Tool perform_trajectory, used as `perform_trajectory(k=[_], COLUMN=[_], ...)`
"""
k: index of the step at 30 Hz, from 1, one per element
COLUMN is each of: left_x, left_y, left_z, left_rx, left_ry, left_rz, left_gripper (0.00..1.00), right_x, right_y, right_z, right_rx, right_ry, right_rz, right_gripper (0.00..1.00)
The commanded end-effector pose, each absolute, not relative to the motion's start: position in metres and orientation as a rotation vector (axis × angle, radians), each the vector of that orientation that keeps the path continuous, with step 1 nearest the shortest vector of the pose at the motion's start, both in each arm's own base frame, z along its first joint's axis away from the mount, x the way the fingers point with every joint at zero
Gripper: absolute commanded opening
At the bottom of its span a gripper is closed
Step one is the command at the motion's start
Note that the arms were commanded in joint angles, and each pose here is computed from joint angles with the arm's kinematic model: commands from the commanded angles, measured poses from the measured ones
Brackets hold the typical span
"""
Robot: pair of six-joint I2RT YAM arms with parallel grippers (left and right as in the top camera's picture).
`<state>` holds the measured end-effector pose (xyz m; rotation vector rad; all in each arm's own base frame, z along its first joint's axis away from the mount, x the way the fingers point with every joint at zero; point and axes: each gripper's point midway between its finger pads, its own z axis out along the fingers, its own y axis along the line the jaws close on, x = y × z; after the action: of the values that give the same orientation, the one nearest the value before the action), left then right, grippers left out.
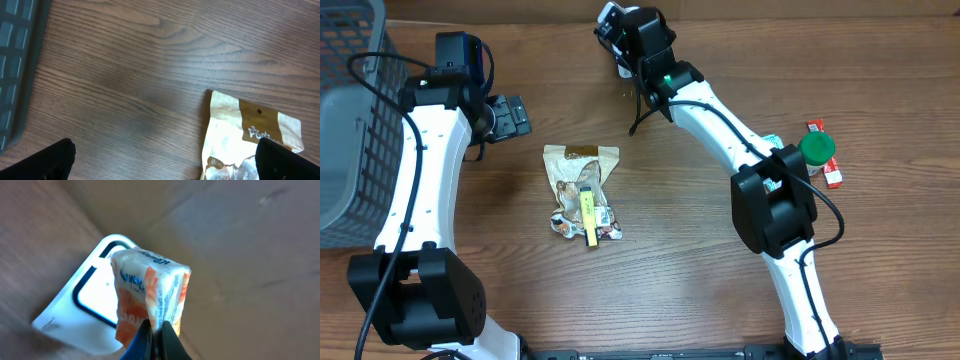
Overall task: Scan the item barcode
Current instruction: 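Hold the Kleenex pack in front of the scanner, then carry the Kleenex pack to the right side and release it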
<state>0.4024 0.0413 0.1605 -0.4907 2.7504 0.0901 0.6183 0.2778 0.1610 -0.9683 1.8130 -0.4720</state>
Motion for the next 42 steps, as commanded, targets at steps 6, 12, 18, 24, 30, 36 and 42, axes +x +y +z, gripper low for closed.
perform_trajectory(k=[6, 12, 18, 24, 30, 36, 42], left_x=[0.405, 0.405, 0.405, 0.405, 0.405, 0.405, 0.405], left_y=[0.039, 0.039, 0.039, 0.039, 0.039, 0.039, 0.039], left_z=[0.172, 0.172, 0.172, 0.172, 0.172, 0.172, 0.172], left_rx=[-0.447, -0.447, -0.446, -0.446, -0.446, -0.446, -0.446], left_ry=[2.727, 2.727, 2.727, 2.727, 2.727, 2.727, 2.727], left_rz=[0.095, 0.095, 0.095, 0.095, 0.095, 0.095, 0.095], left_gripper=[1.00, 1.00, 1.00, 1.00, 1.00, 1.00, 1.00], right_x=[0.635, 0.640, 0.645, 0.636, 0.600, 0.522, 0.429], right_y=[0.277, 0.270, 0.258, 0.250, 0.232, 0.181, 0.112], right_z=[0.164, 0.132, 0.135, 0.182, 0.258, 0.301, 0.275], right_rx=[-0.947, -0.969, -0.925, -0.823, -0.578, -0.314, -0.116], right_ry=[1.730, 1.771, 1.779, 1.769, 1.858, 2.113, 2.511], right_rz=[-0.528, -0.542, -0.590, -0.659, -0.516, -0.365, -0.351], right_gripper=[0.04, 0.04, 0.04, 0.04, 0.04, 0.04, 0.04])
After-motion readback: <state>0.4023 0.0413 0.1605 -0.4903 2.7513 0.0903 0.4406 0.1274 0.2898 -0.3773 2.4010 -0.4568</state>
